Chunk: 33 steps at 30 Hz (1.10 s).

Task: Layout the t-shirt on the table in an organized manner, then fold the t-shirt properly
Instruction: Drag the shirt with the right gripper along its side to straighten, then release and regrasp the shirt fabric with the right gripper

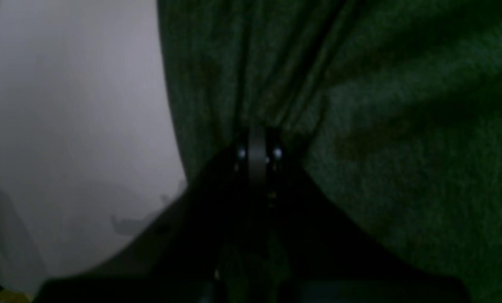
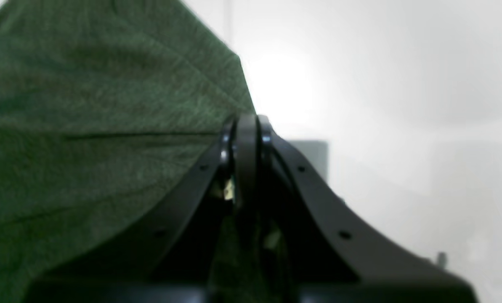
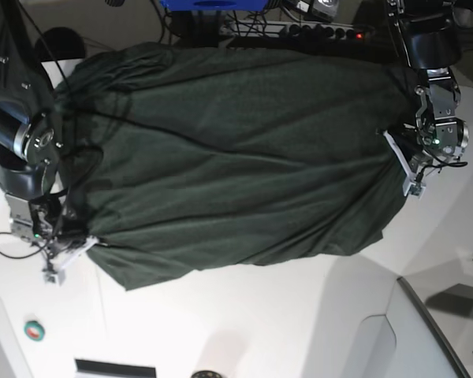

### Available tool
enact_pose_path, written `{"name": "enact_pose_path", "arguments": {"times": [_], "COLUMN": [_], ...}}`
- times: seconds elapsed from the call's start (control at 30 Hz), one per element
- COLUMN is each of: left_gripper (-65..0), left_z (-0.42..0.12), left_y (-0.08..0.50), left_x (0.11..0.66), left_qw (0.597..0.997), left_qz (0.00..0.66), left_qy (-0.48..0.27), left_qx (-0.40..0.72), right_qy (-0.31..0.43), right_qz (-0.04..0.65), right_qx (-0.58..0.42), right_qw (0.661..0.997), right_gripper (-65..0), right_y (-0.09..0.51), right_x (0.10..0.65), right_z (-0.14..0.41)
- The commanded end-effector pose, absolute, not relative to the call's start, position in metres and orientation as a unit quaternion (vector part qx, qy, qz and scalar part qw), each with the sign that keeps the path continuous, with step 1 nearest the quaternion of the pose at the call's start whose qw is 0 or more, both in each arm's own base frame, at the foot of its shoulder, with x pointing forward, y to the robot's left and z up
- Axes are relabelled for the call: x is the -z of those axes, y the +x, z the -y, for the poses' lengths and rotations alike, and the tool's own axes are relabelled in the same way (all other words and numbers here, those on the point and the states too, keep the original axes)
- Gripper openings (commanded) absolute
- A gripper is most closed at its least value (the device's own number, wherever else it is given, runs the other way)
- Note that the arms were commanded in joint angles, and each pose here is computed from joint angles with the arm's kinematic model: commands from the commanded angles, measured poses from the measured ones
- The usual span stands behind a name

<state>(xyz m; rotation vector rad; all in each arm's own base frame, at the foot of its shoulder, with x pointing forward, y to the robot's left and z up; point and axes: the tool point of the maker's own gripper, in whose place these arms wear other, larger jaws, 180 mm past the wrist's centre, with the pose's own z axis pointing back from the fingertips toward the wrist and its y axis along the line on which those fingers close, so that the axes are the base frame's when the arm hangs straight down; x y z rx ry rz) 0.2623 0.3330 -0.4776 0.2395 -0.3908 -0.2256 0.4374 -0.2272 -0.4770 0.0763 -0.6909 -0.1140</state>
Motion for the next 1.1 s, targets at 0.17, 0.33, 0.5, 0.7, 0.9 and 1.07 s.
{"name": "enact_pose_path", "arguments": {"times": [0.17, 0.33, 0.5, 0.7, 0.9, 1.07], "left_gripper": [-65.0, -65.0, -65.0, -65.0, -65.0, -65.0], "left_z": [-0.343, -0.337, -0.327, -0.322, -0.325, -0.330], "left_y": [0.273, 0.287, 0.300, 0.296, 0.293, 0.291], "left_x": [0.464, 0.448, 0.433, 0.431, 0.432, 0.432], "left_qw": [0.962, 0.954, 0.946, 0.950, 0.951, 0.951], "left_qz": [0.210, 0.236, 0.263, 0.246, 0.242, 0.238], "left_qy": [0.134, 0.141, 0.145, 0.146, 0.149, 0.154], "left_qx": [0.111, 0.119, 0.125, 0.122, 0.123, 0.124], "right_qy": [-0.026, -0.024, -0.028, -0.068, -0.054, -0.058], "right_qz": [0.367, 0.362, 0.340, 0.293, 0.238, 0.219], "right_qx": [0.056, -0.012, -0.073, -0.167, -0.238, -0.246], "right_qw": [0.928, 0.932, 0.937, 0.939, 0.940, 0.942], "right_gripper": [-64.7, -64.8, -64.8, -64.8, -64.1, -41.1], "right_y": [0.448, 0.429, 0.399, 0.346, 0.278, 0.268], "right_x": [0.433, 0.415, 0.404, 0.404, 0.425, 0.424], "right_z": [0.275, 0.254, 0.227, 0.188, 0.137, 0.133]}}
